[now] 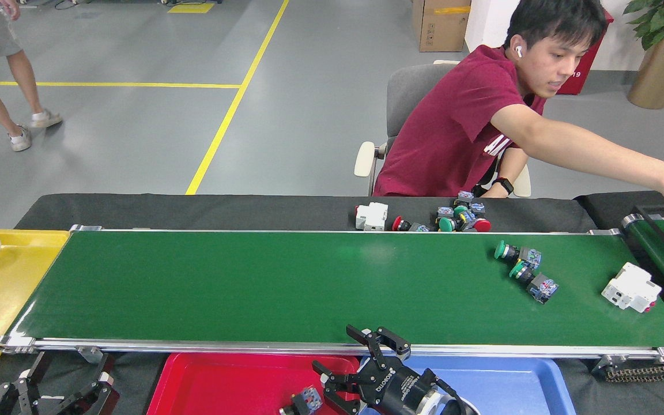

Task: Pick switch part from conveyor to tray

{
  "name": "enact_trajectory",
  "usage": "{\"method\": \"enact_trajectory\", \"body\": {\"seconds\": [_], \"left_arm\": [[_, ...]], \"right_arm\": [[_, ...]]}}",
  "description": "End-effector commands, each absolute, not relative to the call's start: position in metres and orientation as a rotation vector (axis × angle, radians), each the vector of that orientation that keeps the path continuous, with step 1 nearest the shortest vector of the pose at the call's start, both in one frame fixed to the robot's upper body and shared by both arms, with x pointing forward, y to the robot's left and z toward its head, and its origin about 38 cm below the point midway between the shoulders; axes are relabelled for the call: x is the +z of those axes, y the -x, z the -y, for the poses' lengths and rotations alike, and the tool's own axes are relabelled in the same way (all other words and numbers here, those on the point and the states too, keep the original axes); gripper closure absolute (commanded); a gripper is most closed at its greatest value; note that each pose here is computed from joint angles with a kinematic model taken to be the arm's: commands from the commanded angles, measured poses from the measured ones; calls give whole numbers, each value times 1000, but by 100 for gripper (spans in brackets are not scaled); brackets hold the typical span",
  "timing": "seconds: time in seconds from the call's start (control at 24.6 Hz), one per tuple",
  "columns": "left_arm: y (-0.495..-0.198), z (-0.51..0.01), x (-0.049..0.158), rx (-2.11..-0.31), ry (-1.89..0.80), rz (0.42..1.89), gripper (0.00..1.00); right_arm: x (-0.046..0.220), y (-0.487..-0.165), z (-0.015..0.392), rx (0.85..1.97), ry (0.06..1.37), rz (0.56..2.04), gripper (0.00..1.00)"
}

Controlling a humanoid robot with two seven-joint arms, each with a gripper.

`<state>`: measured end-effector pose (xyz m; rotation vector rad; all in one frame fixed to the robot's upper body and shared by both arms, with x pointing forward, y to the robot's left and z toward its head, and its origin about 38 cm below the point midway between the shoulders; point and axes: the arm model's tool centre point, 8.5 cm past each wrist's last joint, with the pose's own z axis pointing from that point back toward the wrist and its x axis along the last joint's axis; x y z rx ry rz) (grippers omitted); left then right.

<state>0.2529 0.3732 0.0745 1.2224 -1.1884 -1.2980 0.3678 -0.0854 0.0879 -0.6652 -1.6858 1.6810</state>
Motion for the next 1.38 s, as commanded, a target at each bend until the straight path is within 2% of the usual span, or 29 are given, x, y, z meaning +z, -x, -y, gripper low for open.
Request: {"method": "enact_trajectory", "body": {"seconds": [0.0,0.16,0.24,0.37,0.49,0.65,0.85,0.97,1.14,1.34], "left_arm": [[-254,-376,81,-1305,-1244,1192,0],[-253,-376,80,-1306,-1244,1191,0],[-253,-376,80,-1307,-1243,1190,0],[-253,-376,80,-1308,-1241,1190,0],[-251,-376,79,-1306,-1240,1186,0],[-249,-376,77,-1307,-1234,1179,0],[-249,-376,76,-1309,-1232,1178,0],[-250,-376,77,-1313,-1233,1181,0],[-256,-371,79,-1316,-1233,1198,0],[-284,-345,86,-1374,-1235,1269,0]], "right_arm": [[116,-397,115,1564,796,1677,4],[128,-424,186,1356,961,1537,4],[124,-422,221,1287,1012,1471,4],[93,-393,272,1278,1056,1344,4],[80,-361,320,1175,1099,1342,4],[80,-317,357,1130,1128,1299,4],[60,-271,358,1137,1110,1302,4],[59,-272,349,1167,1071,1344,4],[60,-297,318,1209,1035,1362,9],[52,-334,275,1285,1016,1281,9]]}}
